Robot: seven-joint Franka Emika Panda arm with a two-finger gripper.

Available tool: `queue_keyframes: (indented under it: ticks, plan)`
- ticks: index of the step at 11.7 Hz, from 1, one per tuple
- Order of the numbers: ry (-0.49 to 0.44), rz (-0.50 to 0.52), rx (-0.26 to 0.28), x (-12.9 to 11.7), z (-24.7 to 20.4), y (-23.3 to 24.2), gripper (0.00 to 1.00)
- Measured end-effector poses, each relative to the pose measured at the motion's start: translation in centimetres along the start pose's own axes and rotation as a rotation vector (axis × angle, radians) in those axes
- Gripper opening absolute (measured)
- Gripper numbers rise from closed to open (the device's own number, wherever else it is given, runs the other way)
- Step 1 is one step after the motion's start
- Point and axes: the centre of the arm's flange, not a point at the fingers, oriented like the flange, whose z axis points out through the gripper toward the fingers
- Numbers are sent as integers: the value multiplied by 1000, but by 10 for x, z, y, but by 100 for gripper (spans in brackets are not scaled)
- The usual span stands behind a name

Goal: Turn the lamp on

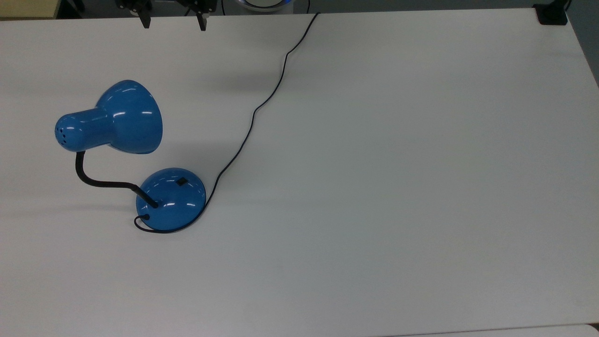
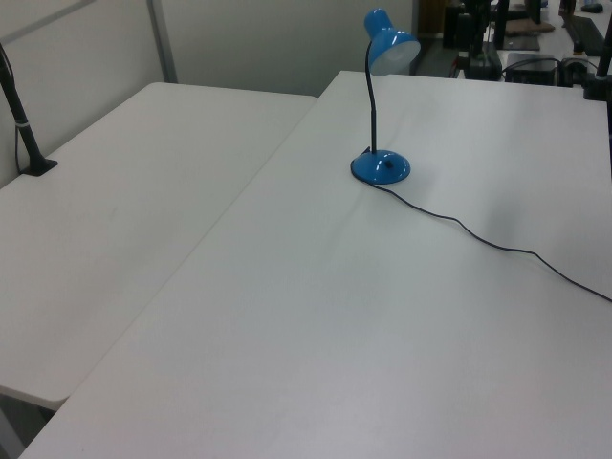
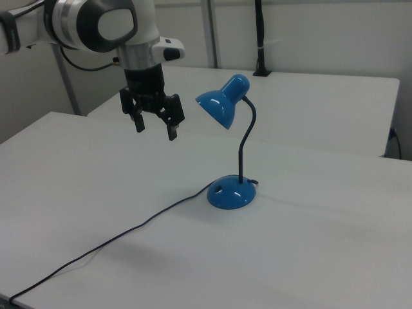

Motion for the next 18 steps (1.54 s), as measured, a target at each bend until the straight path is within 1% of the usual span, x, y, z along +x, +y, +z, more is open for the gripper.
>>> queue_keyframes:
  ticks: [1, 3, 5, 11, 12, 13, 14, 15, 17, 18]
  plan:
    - [-1, -18, 0, 1, 0, -10, 100]
    - [-2, 24, -1, 4, 3, -10, 100]
    - [-6, 34, -2, 6, 6, -10, 100]
    - [2, 70, -4, 6, 3, 7, 100]
    - [2, 73, -4, 5, 3, 9, 95]
    - [2, 79, -4, 5, 3, 12, 93]
    - [3, 85, 7, 5, 4, 14, 84]
    - [5, 89, 29, 5, 4, 13, 70]
    - [19, 125, 64, 6, 3, 16, 35]
    - [36, 175, 70, 7, 1, 19, 19]
